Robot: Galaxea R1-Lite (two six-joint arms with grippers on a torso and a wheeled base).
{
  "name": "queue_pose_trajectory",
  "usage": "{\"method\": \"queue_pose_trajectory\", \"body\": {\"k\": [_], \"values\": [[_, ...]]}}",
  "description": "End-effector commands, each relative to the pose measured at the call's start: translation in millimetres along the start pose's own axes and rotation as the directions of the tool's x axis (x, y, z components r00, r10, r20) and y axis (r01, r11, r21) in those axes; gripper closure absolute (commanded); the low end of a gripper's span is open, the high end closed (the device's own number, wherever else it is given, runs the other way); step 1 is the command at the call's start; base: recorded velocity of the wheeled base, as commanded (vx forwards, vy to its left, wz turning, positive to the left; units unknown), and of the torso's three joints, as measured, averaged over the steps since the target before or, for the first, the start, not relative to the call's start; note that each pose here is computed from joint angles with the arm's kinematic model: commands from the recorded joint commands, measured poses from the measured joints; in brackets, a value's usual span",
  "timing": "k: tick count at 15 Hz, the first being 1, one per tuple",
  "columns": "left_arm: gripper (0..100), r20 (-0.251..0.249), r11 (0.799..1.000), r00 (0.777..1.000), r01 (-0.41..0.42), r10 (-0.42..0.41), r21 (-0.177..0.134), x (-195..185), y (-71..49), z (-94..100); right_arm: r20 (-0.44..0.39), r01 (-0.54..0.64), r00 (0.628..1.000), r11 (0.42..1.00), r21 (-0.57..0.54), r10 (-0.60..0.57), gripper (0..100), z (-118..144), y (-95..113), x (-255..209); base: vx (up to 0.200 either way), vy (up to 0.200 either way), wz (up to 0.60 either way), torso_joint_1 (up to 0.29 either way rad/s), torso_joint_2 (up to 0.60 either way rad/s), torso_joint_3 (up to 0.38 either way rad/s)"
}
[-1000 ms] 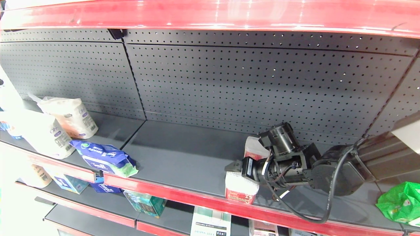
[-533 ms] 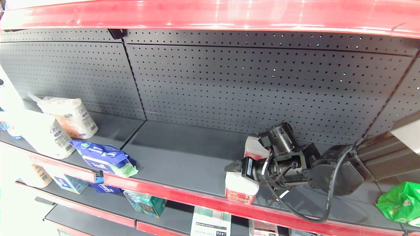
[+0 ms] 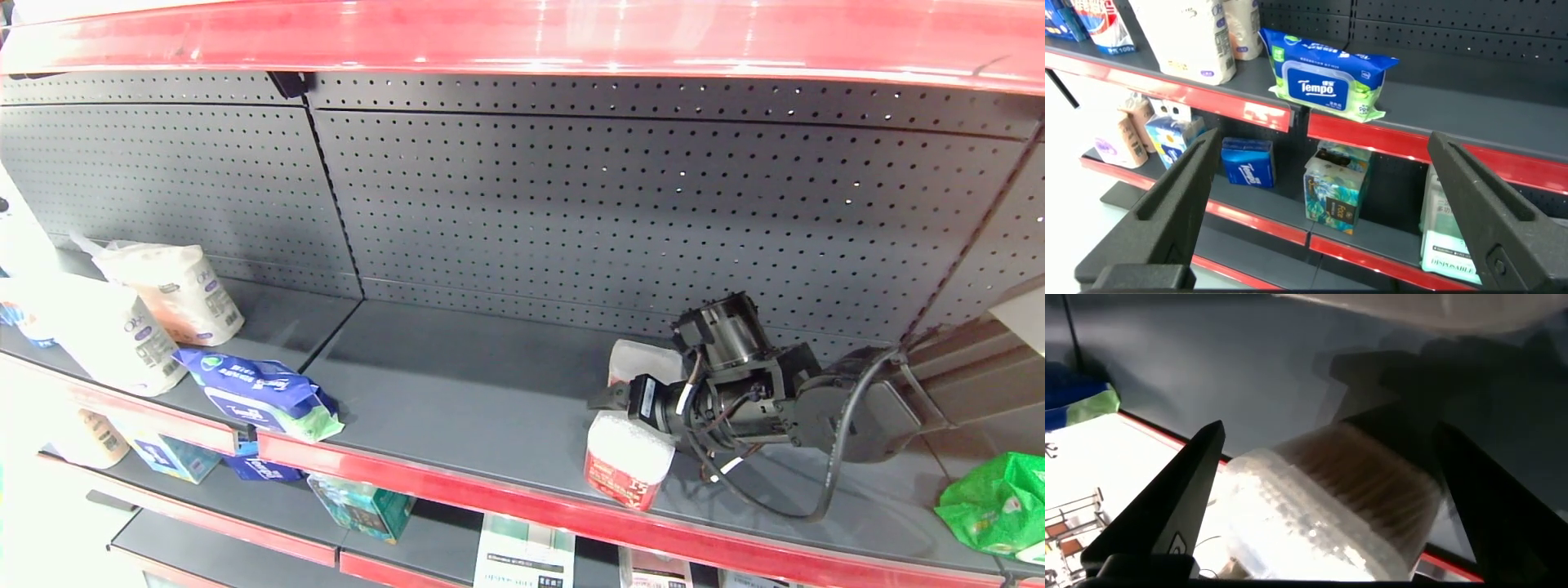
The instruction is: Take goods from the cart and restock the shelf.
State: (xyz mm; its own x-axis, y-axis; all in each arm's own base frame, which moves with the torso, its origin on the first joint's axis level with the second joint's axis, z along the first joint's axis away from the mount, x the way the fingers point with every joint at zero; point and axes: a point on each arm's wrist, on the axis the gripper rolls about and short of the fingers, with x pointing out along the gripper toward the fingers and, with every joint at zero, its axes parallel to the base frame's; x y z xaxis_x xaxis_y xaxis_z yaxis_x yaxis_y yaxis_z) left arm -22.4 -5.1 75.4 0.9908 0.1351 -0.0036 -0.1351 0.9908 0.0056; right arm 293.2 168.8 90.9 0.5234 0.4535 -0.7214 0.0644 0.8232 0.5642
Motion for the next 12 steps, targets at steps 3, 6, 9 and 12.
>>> {"method": "queue_pose_trajectory", "body": {"k": [3,6,9,12], "values": [[0,-0.001,1.000,1.000,0.001,-0.001,0.000,0.0,0.0,-0.1,0.008,-0.032,0.999,0.999,-0.036,0.032,0,-7.5,15.0,-5.5,0.000,0.000,0.00,0.000,0.00,0.000],[0,-0.001,1.000,1.000,0.001,-0.001,0.000,0.0,0.0,-0.1,0.036,-0.001,0.999,0.998,-0.058,0.003,0,-14.6,22.9,0.3,0.000,0.000,0.00,0.000,0.00,0.000],[0,-0.001,1.000,1.000,0.001,-0.001,0.000,0.0,0.0,-0.1,0.038,-0.014,0.999,0.998,-0.060,0.016,0,-14.5,27.9,0.9,0.000,0.000,0.00,0.000,0.00,0.000],[0,-0.001,1.000,1.000,0.001,-0.001,0.000,0.0,0.0,-0.1,0.030,-0.014,0.999,0.998,-0.065,0.016,0,-14.1,28.0,5.8,0.000,0.000,0.00,0.000,0.00,0.000]]}}
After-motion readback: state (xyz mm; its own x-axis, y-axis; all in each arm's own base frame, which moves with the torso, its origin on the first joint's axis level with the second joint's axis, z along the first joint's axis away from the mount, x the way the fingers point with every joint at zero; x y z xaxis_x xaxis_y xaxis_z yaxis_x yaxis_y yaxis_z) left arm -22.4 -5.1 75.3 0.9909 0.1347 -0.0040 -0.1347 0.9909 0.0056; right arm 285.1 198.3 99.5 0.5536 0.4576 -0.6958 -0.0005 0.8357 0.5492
